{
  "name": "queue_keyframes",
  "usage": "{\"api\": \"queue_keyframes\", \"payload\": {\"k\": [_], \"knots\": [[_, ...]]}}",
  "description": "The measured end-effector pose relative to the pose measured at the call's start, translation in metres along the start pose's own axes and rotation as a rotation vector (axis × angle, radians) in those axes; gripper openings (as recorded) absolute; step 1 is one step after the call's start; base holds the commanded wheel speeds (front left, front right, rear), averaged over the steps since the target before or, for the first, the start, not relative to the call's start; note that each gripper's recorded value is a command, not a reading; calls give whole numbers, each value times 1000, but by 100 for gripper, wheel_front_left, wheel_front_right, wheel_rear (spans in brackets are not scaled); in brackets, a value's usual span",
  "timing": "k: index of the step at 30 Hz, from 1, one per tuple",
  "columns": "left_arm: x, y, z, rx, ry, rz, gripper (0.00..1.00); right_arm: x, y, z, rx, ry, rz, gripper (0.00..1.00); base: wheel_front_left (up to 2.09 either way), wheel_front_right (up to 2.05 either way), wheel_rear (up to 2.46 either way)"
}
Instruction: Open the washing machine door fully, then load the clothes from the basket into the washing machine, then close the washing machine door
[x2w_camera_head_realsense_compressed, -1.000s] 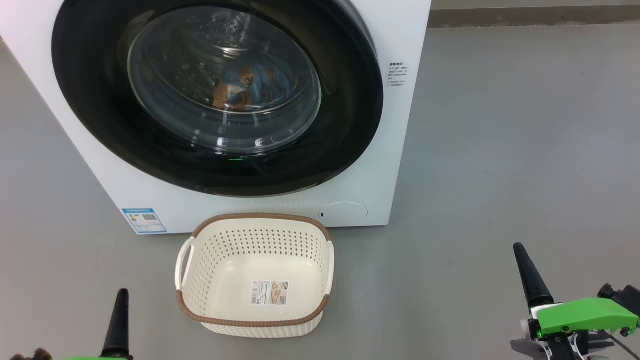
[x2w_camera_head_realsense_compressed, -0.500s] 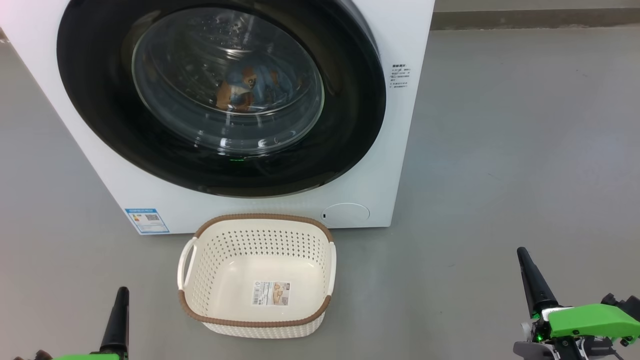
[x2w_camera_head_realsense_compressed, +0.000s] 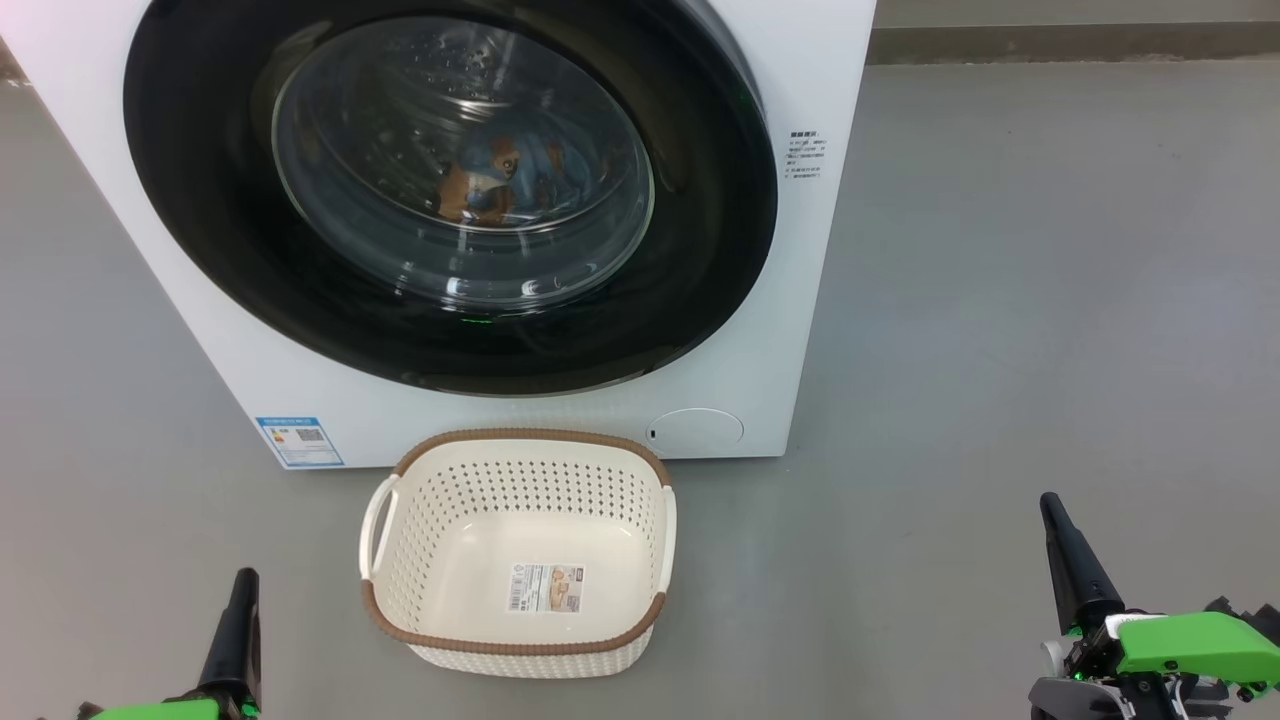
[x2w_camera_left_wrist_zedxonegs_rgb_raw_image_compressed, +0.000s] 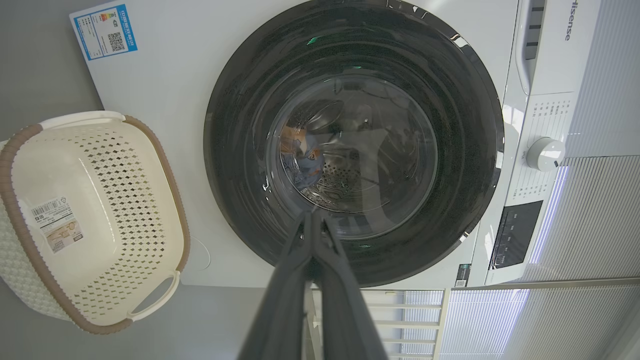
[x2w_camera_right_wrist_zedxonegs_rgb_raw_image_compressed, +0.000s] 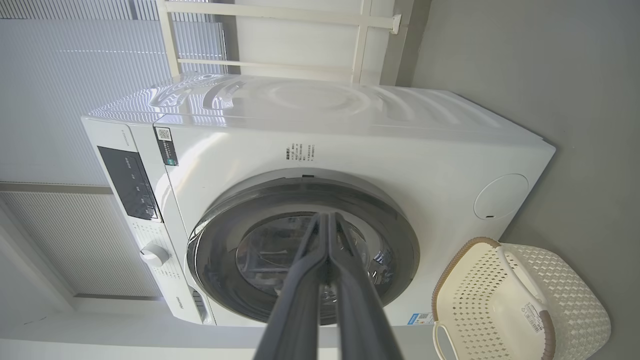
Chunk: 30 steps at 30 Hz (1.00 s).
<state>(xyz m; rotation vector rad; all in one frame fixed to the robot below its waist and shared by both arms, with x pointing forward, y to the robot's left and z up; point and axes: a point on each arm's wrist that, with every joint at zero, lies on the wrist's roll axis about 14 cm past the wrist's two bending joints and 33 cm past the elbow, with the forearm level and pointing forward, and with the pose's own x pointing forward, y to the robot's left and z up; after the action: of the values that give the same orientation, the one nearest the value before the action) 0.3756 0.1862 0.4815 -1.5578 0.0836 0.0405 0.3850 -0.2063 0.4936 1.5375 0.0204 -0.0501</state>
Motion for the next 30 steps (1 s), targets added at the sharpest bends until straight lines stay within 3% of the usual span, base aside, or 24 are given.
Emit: {"api": "queue_keyframes", "payload": {"k": [30], "knots": [[3,-4,1,-18,-1,-12,0,0,1,0,35,-2,4,0,0,0,0]]}}
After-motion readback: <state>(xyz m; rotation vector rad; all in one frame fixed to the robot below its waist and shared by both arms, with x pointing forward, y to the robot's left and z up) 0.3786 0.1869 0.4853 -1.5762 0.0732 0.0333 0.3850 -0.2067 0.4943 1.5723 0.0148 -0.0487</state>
